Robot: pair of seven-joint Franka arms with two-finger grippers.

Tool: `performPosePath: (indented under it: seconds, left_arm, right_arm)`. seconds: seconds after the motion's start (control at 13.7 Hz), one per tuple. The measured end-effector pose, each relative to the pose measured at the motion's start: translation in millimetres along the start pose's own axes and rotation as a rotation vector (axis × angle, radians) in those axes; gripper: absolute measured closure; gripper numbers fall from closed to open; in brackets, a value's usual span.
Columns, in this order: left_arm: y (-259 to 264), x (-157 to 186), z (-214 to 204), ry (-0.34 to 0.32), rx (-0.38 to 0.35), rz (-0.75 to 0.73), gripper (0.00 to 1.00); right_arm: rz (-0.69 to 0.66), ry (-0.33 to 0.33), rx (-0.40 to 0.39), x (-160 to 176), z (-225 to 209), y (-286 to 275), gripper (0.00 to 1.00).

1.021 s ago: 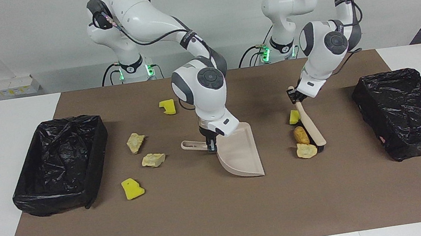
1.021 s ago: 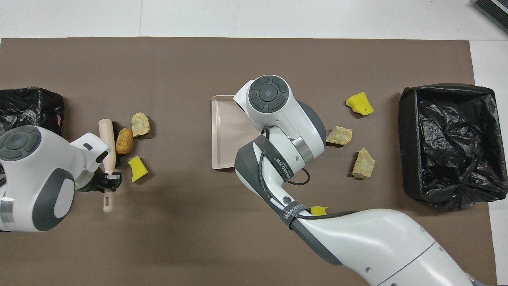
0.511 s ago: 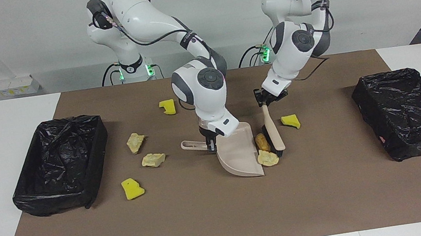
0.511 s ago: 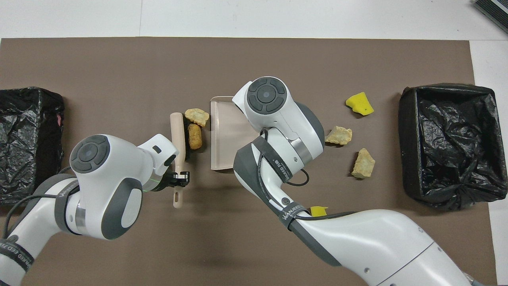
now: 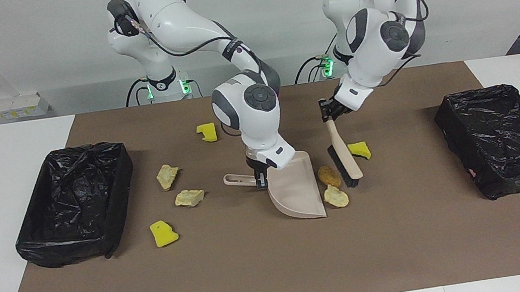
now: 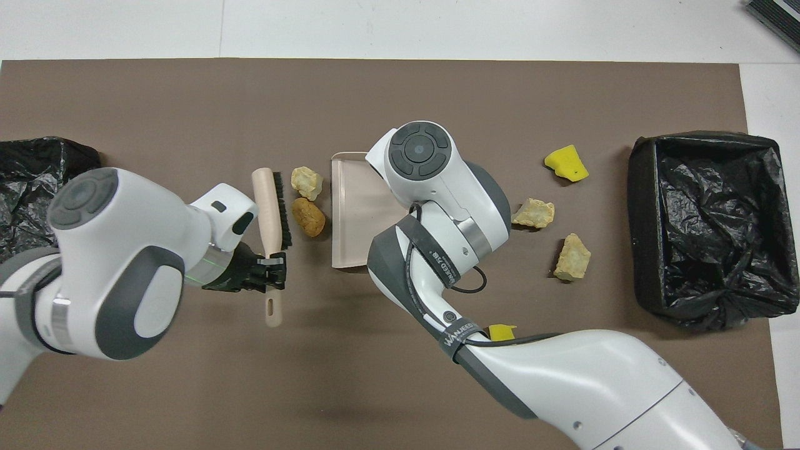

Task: Sweep and dump trash in bin
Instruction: 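Sweep the tan chunk and yellow sponge toward the dustpan with the left gripper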

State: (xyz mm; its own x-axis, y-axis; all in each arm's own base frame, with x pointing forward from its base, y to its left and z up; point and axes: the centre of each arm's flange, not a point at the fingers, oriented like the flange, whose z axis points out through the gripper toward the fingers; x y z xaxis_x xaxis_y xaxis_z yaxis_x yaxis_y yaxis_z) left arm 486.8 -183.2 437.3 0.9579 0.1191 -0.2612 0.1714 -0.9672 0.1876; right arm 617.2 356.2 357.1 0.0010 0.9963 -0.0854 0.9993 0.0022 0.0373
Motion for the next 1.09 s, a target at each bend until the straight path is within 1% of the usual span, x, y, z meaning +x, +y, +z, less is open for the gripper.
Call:
performPosePath:
  seconds: [0.15, 0.22, 0.36, 0.51, 0.58, 0.66, 0.88, 1.02, 1.09]
  left_arm:
    - [-31, 3, -4, -0.02, 0.026, -0.131, 0.74]
    - [-42, -1, 4, -0.033, 0.038, -0.201, 0.74]
    - [-61, -18, 29, -0.058, 0.074, -0.293, 0.74]
    - [-72, -33, 53, -0.045, 0.087, -0.399, 0.74]
    - [-72, -35, 62, -0.029, 0.087, -0.435, 0.74]
    - [-69, -35, 67, 0.0, 0.079, -0.449, 0.74]
    - [-38, -27, 82, 0.119, 0.031, -0.394, 0.74]
    - [-11, -24, 99, 0.15, 0.026, -0.29, 0.74]
    - [1, -24, 102, 0.147, 0.032, -0.206, 0.74]
  right_arm:
    - [0.0, 0.0, 0.0, 0, 0, 0, 0.67]
    - [-0.001, 0.0, 0.0, 0, 0, 0, 0.67]
    - [-0.008, 0.013, -0.005, 6, 2, -3, 0.67]
    - [-0.022, 0.03, 0.0, 16, 3, -10, 0.67]
    - [-0.03, 0.036, 0.003, 20, 3, -13, 0.67]
    - [-0.036, 0.04, 0.006, 24, 2, -16, 0.67]
    - [-0.043, 0.042, 0.011, 28, 3, -19, 0.67]
    - [-0.043, 0.042, 0.011, 28, 4, -20, 0.67]
    - [-0.043, 0.042, 0.011, 28, 3, -20, 0.67]
